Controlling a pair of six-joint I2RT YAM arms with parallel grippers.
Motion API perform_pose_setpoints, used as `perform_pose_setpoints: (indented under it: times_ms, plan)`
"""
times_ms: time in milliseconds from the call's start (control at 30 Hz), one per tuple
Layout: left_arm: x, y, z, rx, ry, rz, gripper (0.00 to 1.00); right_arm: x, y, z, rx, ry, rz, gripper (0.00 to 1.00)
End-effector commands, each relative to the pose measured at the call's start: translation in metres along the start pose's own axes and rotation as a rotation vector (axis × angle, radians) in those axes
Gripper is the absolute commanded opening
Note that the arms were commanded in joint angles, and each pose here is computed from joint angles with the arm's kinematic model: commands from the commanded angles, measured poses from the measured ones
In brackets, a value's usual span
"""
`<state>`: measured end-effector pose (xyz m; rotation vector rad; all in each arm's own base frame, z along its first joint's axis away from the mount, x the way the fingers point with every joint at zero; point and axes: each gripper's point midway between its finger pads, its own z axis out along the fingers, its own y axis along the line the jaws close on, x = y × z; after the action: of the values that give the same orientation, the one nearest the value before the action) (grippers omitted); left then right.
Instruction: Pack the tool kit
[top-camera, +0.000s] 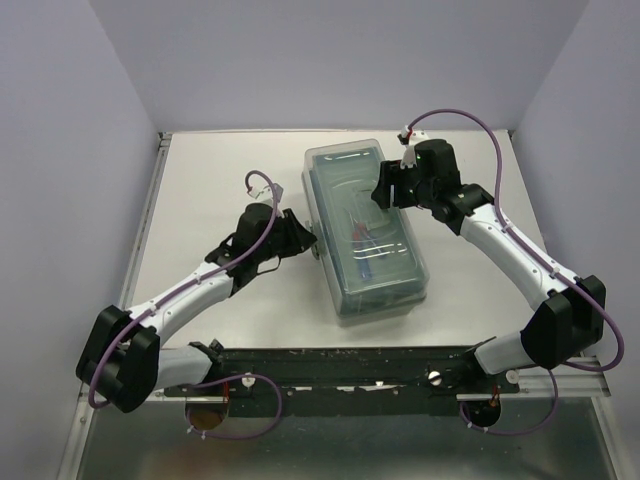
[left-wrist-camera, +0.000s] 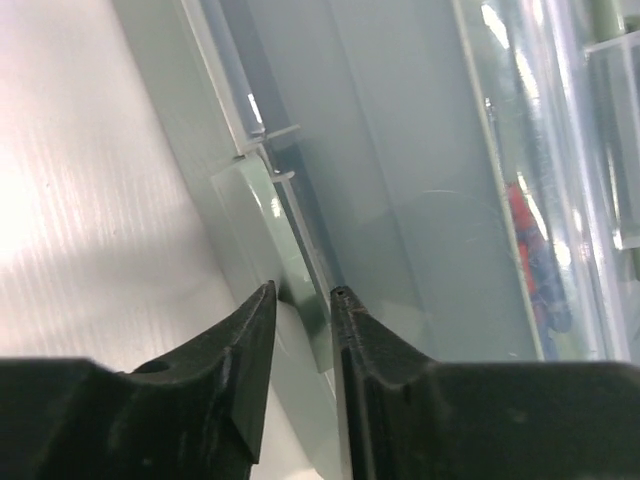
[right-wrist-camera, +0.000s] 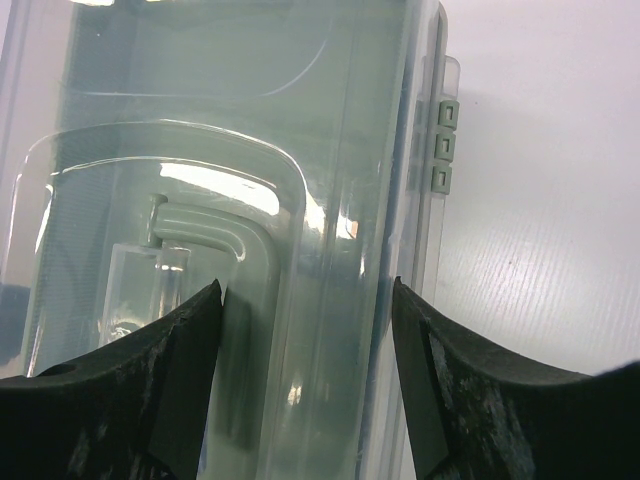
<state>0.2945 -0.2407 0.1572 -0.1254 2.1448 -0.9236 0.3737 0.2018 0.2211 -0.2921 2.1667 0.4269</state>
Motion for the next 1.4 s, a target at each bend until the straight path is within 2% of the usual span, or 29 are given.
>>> perform_pose_setpoints:
  times_ms: [0, 300, 667, 1033, 1367]
  plan:
    - [0.008, 0.015, -0.001, -0.087, 0.035, 0.001, 0.35, 0.025, 0.021, 0.006, -0.085, 0.09, -0.007, 0.64]
    - [0.005, 0.012, -0.001, -0.077, 0.026, 0.005, 0.32, 0.027, 0.021, 0.008, -0.084, 0.095, -0.007, 0.64]
    - [-0.009, -0.003, 0.001, -0.076, 0.015, 0.056, 0.18, 0.03, 0.02, 0.009, -0.075, 0.105, -0.004, 0.61]
    - [-0.017, -0.019, 0.001, -0.156, 0.013, 0.163, 0.13, 0.04, 0.014, 0.012, -0.05, 0.125, 0.004, 0.6]
    - [-0.024, -0.03, -0.001, -0.156, -0.037, 0.16, 0.13, 0.042, 0.015, 0.012, -0.057, 0.127, 0.008, 0.59]
